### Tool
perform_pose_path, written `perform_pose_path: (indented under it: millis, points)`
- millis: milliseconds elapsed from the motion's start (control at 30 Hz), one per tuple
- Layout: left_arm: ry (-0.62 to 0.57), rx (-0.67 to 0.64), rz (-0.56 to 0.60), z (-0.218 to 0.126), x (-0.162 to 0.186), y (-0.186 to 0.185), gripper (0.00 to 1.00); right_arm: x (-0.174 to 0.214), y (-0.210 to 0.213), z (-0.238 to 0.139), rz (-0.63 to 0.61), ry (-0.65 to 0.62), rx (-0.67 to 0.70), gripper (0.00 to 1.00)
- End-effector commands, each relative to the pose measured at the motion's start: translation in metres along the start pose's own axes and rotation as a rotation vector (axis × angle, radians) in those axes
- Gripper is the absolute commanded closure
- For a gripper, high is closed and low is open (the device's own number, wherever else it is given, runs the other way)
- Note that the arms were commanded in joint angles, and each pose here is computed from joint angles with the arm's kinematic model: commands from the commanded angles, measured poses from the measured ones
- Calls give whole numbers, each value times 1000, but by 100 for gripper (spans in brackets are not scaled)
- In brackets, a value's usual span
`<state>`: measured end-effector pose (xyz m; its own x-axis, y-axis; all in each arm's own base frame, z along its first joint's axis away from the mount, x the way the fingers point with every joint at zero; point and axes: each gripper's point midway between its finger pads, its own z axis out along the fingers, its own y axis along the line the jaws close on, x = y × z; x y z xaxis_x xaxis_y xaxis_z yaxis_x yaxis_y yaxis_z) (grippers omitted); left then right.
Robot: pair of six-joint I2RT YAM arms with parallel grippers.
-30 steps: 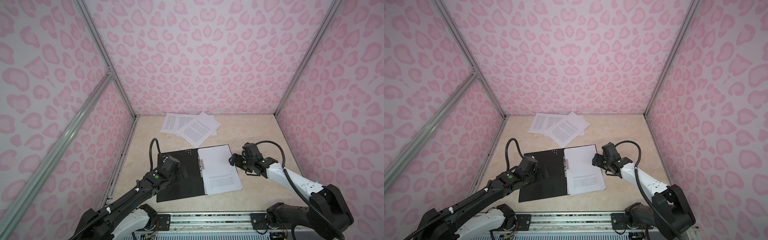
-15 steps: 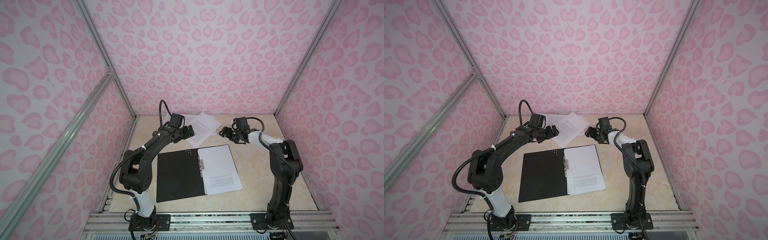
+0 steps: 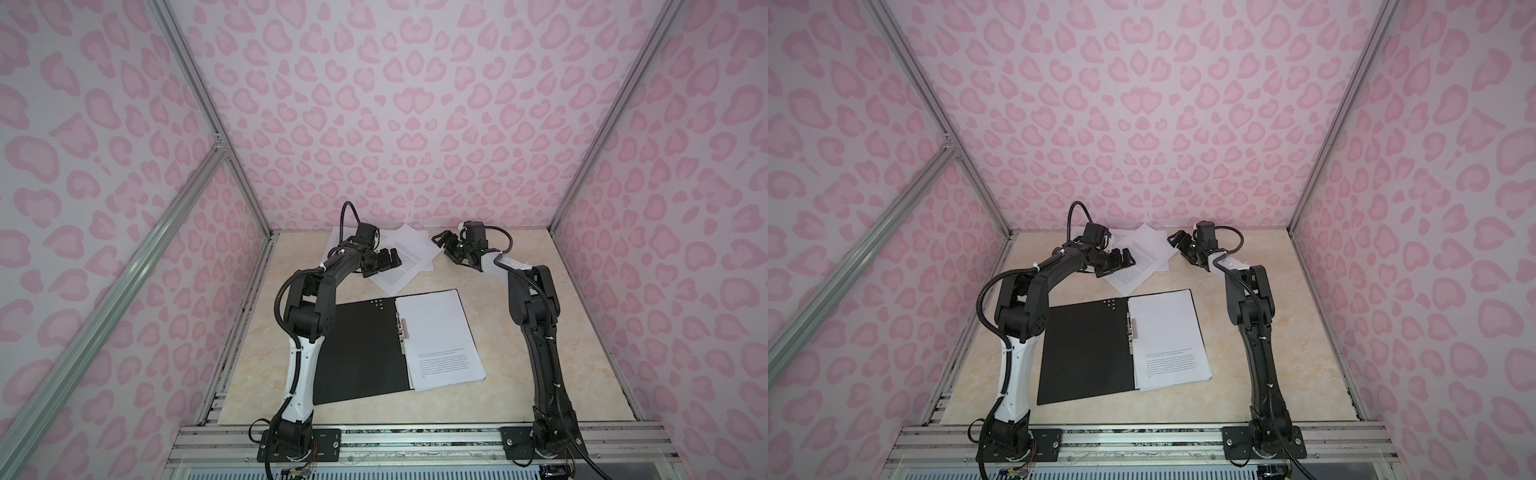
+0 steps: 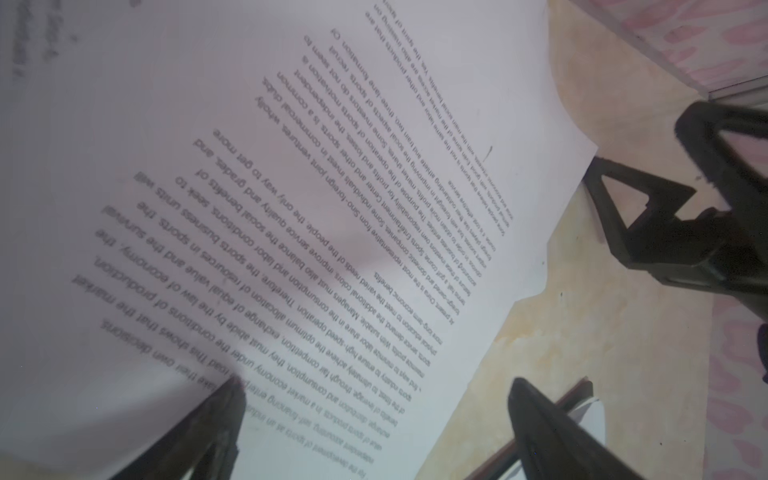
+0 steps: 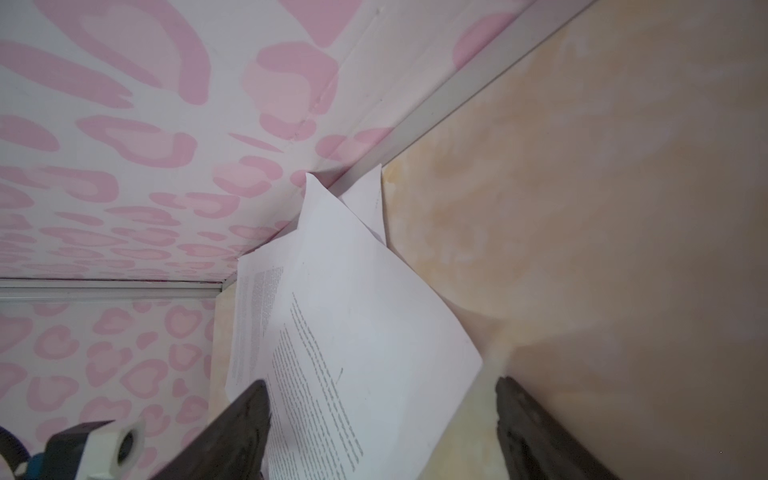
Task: Put the files into the folder
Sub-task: 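Move both grippers toward the loose text sheet pile farther from the robot, then grasp a text sheet's edge with the right gripper while the left steadies it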
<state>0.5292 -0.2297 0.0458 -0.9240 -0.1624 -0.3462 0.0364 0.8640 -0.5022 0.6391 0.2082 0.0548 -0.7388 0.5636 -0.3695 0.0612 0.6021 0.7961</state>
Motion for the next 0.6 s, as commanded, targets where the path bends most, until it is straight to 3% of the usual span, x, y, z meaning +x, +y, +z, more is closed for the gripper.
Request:
perform_pose_path:
  millis: [0, 200, 567]
  points:
    - [54, -14, -15, 10, 21, 9, 0, 12, -8, 15, 69, 33, 18, 14]
    - [94, -24, -100, 21, 45, 14, 1, 33, 7, 22, 88, 61, -32, 16]
    - [62, -22, -248, 19, 49, 12, 2, 49, 37, 8, 69, 58, -103, 22]
